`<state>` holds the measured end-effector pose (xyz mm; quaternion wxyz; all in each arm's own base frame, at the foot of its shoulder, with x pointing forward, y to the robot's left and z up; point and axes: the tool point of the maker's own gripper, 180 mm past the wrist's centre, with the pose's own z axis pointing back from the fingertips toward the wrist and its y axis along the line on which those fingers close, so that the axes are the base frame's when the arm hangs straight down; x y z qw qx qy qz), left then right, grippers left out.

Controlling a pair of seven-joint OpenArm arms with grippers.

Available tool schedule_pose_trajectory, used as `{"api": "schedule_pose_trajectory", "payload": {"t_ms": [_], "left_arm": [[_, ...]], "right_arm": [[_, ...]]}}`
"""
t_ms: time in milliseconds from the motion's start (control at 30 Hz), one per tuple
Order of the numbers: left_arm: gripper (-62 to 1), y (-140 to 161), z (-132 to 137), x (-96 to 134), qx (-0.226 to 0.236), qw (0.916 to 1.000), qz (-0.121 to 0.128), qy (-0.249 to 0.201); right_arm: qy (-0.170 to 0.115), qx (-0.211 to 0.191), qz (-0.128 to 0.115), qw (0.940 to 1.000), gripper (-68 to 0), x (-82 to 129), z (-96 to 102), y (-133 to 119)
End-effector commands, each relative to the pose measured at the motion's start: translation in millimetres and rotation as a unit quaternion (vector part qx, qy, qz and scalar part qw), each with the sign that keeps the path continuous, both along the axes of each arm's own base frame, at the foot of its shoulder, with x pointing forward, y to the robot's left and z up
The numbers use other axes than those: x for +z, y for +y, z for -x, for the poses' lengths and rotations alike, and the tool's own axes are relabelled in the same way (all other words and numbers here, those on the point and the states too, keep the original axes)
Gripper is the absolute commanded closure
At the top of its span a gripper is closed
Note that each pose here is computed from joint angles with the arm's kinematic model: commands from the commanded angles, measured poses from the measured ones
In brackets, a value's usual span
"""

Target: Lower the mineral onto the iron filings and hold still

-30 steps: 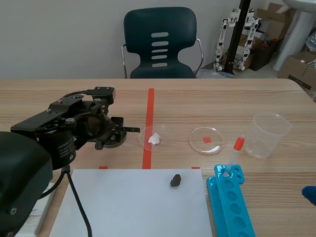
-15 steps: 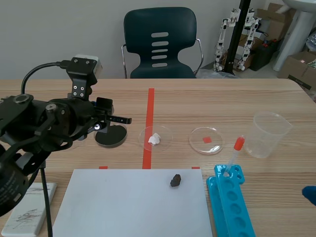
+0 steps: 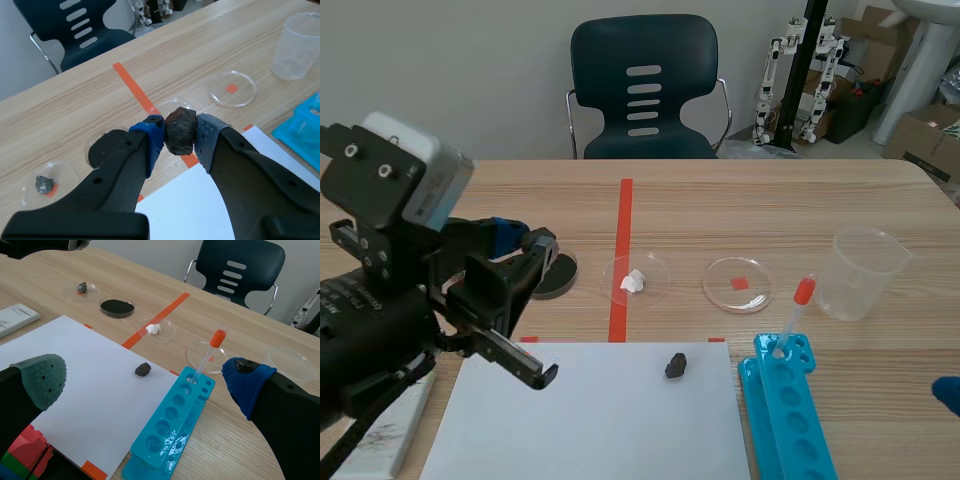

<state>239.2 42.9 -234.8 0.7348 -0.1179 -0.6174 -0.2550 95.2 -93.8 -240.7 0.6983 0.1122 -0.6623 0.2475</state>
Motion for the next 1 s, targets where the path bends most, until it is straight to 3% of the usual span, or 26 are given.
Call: {"api": "schedule_pose_trajectory", "payload": {"t_ms": [0,300,433,967], "left_arm": [[-8.5,-1,6,4,-0.004,0.9999,-0.001,-0.012],[-8.6,-14,54,0,-0.052,0.9981,-0.014,-0.030],[-8.6,-15,65,-8,-0.057,0.9980,-0.021,-0.015],[-8.6,-14,67,-12,-0.057,0.9980,-0.025,-0.006]], "right_arm": [[-0.016,-0.002,-0.007,0.9998,-67.9,9,-3.8,0],[-0.016,-0.002,-0.007,0.9998,-67.9,9,-3.8,0],[-0.016,-0.002,-0.007,0.9998,-67.9,9,-3.8,0],[-0.016,-0.002,-0.007,0.9998,-67.9,9,-3.8,0]]}}
